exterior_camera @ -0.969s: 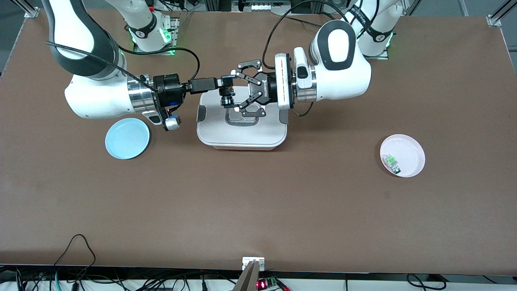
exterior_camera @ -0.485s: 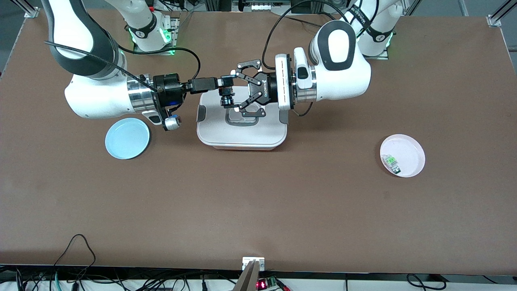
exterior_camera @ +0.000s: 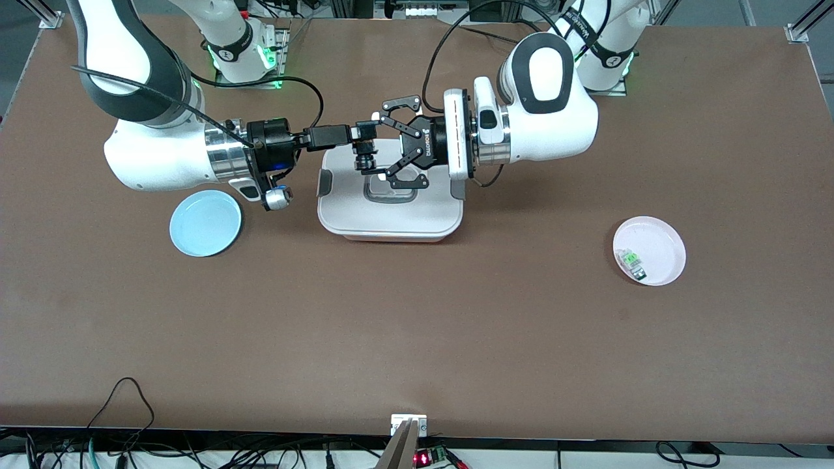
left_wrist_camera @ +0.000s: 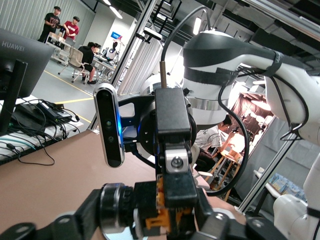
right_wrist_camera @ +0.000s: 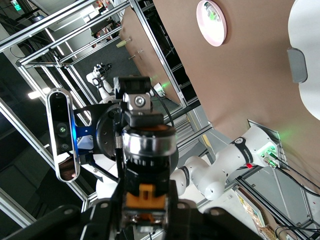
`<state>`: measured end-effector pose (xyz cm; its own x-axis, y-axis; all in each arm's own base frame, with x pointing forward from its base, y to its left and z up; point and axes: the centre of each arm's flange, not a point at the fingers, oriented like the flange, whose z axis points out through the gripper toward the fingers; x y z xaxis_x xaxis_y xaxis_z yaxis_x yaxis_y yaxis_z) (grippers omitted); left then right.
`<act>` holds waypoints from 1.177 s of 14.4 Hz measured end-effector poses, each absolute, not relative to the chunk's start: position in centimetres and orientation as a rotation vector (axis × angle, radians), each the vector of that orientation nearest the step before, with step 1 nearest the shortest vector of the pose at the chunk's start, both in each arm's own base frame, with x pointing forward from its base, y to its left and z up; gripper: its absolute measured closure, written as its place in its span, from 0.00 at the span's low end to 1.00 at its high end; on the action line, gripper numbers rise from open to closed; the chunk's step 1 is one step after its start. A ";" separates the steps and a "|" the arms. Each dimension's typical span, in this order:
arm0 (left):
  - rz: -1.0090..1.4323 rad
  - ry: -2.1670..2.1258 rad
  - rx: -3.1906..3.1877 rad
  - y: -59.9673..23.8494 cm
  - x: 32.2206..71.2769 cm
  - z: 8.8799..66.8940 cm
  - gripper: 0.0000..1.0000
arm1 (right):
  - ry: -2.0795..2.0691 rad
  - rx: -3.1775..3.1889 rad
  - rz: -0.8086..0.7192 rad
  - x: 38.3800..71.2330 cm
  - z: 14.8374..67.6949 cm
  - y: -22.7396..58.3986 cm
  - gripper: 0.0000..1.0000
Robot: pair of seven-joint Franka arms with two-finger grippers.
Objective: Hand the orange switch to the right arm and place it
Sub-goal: 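Grasp the orange switch with the right gripper from the left gripper, then move the switch over the blue plate while the left gripper withdraws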
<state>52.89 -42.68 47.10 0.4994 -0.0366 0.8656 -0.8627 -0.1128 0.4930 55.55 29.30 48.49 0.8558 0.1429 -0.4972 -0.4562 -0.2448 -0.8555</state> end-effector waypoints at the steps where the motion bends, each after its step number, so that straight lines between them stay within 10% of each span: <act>1: 0.839 -0.792 1.534 -42.7 52.9 47.4 0.03 | 0.242 -1.733 0.572 55.6 48.5 29.3 0.67; 17: 1.144 -0.570 1.720 -19.9 63.4 50.6 0.00 | 0.080 -2.190 0.441 56.4 47.4 26.3 0.67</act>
